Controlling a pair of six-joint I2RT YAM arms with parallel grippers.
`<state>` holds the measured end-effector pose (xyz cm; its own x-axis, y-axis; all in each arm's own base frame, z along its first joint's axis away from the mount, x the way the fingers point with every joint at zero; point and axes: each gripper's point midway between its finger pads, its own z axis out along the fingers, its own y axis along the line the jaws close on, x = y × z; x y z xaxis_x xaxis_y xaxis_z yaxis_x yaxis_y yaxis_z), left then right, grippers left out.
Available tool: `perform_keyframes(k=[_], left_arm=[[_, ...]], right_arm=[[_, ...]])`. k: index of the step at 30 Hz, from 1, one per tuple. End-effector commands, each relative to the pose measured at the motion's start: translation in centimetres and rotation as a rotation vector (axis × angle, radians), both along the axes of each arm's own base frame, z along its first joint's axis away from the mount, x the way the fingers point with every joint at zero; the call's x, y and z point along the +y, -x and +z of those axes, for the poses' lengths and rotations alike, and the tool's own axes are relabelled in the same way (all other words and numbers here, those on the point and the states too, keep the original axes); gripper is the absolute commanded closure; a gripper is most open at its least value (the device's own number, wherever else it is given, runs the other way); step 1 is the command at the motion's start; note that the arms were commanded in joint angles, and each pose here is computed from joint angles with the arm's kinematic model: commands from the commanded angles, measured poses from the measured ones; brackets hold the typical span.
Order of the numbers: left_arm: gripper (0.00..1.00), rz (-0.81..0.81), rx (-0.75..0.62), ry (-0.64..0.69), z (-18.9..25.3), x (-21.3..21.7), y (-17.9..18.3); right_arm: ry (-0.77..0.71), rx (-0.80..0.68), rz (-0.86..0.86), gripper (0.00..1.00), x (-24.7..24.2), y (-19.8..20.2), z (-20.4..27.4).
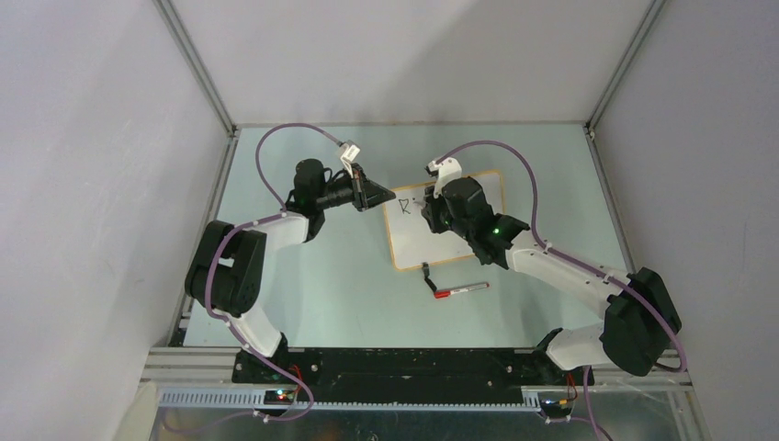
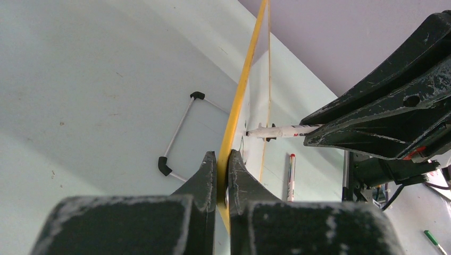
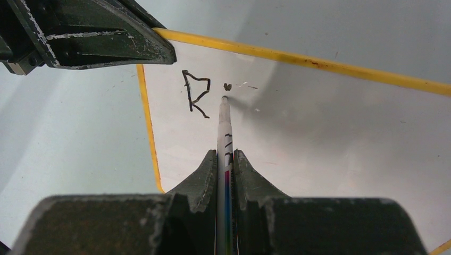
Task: Write a sentence on the whiteboard
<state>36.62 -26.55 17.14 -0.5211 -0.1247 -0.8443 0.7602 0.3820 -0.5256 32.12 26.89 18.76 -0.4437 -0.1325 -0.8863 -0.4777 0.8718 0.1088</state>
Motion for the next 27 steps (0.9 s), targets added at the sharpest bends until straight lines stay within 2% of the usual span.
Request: perform_keyframes(k=[1, 27], left_arm=[[0.94, 0.056, -0.011, -0.087, -2.3, 0.3, -1.2], [0.94, 0.056, -0.012, -0.09, -2.3, 0.3, -1.1]], right_arm=[[-0.022, -0.016, -0.012, 1.0, 0.1, -0.6, 0.5], [0.001, 0.031, -0.027, 1.0, -0.8, 0.2, -0.8]])
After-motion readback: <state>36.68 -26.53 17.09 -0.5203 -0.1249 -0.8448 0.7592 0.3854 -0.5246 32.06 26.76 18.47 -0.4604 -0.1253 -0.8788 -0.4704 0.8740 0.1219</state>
